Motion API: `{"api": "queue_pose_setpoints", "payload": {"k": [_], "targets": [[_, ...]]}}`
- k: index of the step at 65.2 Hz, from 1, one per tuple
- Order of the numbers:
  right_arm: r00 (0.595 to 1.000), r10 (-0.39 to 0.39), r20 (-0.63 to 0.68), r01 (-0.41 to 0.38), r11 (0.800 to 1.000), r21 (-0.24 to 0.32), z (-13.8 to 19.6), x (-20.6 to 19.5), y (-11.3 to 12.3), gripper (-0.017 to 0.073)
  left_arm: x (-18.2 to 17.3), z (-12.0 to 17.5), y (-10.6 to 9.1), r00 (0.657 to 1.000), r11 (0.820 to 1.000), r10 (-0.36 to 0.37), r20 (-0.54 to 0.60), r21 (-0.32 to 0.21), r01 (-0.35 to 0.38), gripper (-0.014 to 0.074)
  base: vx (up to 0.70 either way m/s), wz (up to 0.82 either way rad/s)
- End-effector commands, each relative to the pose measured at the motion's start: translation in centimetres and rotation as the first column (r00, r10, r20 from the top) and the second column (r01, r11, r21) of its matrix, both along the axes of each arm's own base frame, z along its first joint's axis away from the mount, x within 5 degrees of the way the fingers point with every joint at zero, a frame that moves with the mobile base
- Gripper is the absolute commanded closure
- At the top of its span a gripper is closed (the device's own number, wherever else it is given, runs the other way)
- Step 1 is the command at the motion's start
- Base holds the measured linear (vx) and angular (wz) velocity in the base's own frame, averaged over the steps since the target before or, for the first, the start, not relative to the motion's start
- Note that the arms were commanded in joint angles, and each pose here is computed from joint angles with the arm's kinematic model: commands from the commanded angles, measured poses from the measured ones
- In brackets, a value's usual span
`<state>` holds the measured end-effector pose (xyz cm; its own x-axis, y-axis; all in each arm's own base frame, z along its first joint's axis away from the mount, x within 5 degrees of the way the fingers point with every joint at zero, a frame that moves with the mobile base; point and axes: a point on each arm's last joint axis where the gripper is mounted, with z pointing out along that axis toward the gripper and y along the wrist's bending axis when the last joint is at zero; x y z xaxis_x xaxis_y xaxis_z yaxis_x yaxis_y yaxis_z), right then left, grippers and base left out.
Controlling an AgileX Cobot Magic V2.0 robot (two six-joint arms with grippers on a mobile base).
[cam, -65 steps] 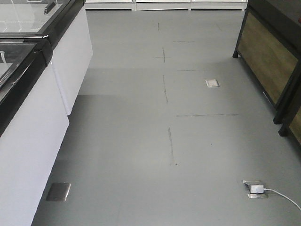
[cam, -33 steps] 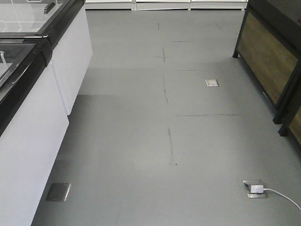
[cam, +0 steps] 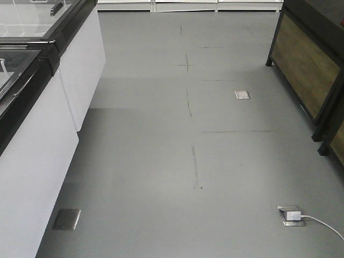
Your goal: Left arm holds basket, right arm returns cookies
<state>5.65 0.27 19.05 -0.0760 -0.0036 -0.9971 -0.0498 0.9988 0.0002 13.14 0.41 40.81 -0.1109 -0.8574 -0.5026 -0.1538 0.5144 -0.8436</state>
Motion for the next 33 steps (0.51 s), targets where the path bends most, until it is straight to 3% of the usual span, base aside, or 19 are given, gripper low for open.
{"api": "queue_pose_setpoints", "payload": {"k": [1,13,26,33], "targets": [[0.996,0.009,0.089,-0.008,1.000,-0.008,0.8,-0.1,0.0,0.0567,0.2,1.5,0.9,0.997,0.997,0.069,0.028,0.022,-0.070,0.0196,0.00,0.00],[0.994,0.058,0.089,-0.058,0.998,-0.008,0.8,-0.1,0.3,0.0567,0.4,1.6,3.2,0.972,0.977,0.210,-0.108,0.071,-0.203,0.0196,0.00,0.00],[0.994,0.061,0.089,-0.061,0.998,-0.008,0.8,-0.1,0.3,0.0567,0.4,2.8,6.1,0.913,0.930,0.367,-0.178,0.106,-0.353,0.0196,0.00,0.00],[0.994,0.061,0.089,-0.061,0.998,-0.008,0.8,-0.1,0.3,0.0567,0.6,3.5,7.3,0.890,0.909,0.416,-0.186,0.122,-0.399,0.0206,0.00,0.00]]}}
